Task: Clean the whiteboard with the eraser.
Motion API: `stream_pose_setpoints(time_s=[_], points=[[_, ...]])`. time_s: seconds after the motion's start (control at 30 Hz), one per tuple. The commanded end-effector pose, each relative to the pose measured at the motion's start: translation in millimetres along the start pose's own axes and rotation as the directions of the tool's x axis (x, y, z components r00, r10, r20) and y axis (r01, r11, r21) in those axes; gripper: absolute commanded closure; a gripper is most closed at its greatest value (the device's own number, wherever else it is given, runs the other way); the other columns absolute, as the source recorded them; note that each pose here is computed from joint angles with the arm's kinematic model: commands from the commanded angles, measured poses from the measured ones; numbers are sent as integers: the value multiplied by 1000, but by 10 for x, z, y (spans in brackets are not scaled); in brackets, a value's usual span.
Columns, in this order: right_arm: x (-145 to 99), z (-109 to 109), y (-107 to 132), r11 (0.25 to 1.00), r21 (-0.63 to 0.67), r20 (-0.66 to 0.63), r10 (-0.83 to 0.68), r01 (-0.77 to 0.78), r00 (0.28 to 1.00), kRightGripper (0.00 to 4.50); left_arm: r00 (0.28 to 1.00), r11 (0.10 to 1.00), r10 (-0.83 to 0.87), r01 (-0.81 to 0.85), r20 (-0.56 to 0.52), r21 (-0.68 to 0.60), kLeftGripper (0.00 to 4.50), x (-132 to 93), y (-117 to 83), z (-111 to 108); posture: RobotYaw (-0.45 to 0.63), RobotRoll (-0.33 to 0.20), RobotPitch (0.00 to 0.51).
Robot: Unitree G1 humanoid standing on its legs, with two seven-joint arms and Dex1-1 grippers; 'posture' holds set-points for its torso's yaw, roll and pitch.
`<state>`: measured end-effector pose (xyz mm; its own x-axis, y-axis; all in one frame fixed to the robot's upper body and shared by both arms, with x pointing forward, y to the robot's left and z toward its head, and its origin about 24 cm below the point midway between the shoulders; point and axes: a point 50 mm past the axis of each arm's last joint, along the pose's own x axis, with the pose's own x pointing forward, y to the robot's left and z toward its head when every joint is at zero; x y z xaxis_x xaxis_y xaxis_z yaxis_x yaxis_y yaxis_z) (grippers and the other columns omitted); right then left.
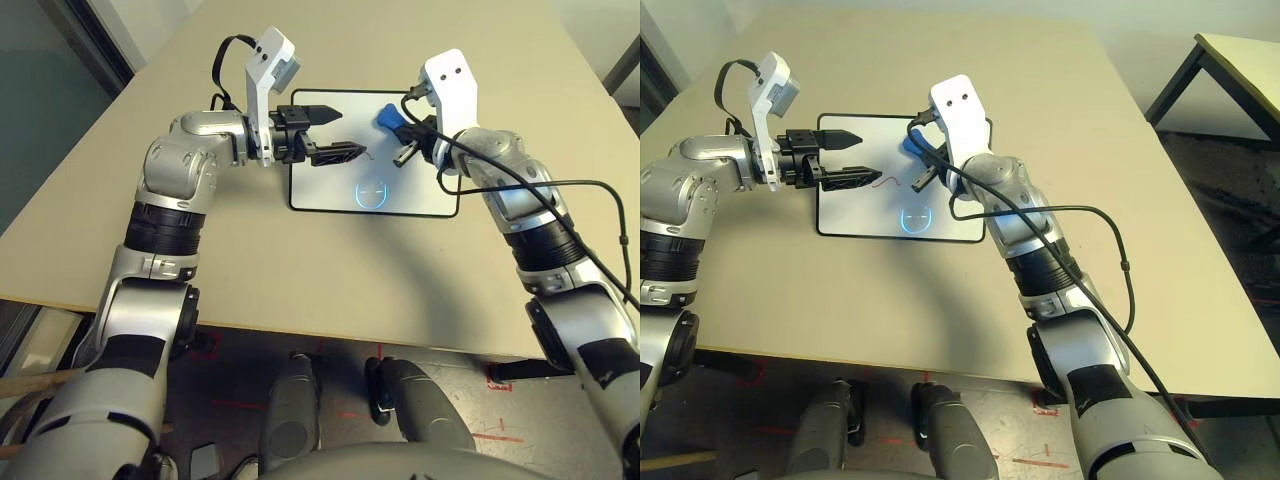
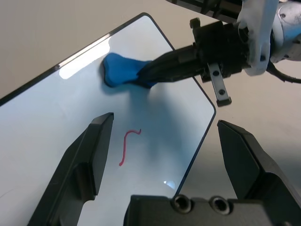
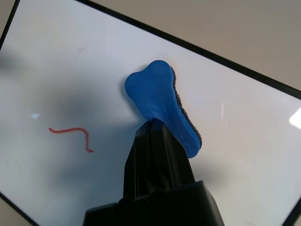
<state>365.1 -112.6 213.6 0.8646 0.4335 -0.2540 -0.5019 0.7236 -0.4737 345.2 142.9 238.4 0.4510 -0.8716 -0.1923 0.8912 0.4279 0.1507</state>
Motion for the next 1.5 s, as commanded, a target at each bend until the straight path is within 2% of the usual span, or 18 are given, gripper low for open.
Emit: stream_pose_setpoints(time_s=[0.03,0.17,0.47,0.63,0.87,1.13,1.3,1.5], points=[[-39,-172,-93,998,13,-83,-65,66,994,4487,1000,1000,-8,8,-13,0,0,-2,-12,-8,-60,0,176],[-39,-222,-8,999,26,-95,-37,40,995,4487,1000,1000,-11,11,-14,0,0,5,-14,1,-58,0,174],[-44,-320,343,997,48,-111,68,-63,992,4487,1000,1000,-16,16,-17,4,0,13,-14,19,-54,0,172],[-58,-319,256,999,43,-112,31,-27,993,4487,1000,1000,-17,18,-18,4,0,12,-17,18,-58,0,173],[-79,-183,-82,996,26,-80,-89,91,993,4487,1000,1000,-23,23,-17,4,0,21,-19,16,-66,0,171],[-95,-153,-208,990,24,-73,-135,137,988,4487,1000,1000,-25,25,-17,2,0,27,-15,14,-66,0,170],[-90,-184,-178,991,32,-79,-125,128,989,4487,1000,1000,-24,24,-17,2,0,23,-15,17,-63,0,170],[-75,-233,78,998,47,-90,-44,48,995,4487,1000,1000,-22,23,-18,4,0,20,-15,23,-58,0,172]])
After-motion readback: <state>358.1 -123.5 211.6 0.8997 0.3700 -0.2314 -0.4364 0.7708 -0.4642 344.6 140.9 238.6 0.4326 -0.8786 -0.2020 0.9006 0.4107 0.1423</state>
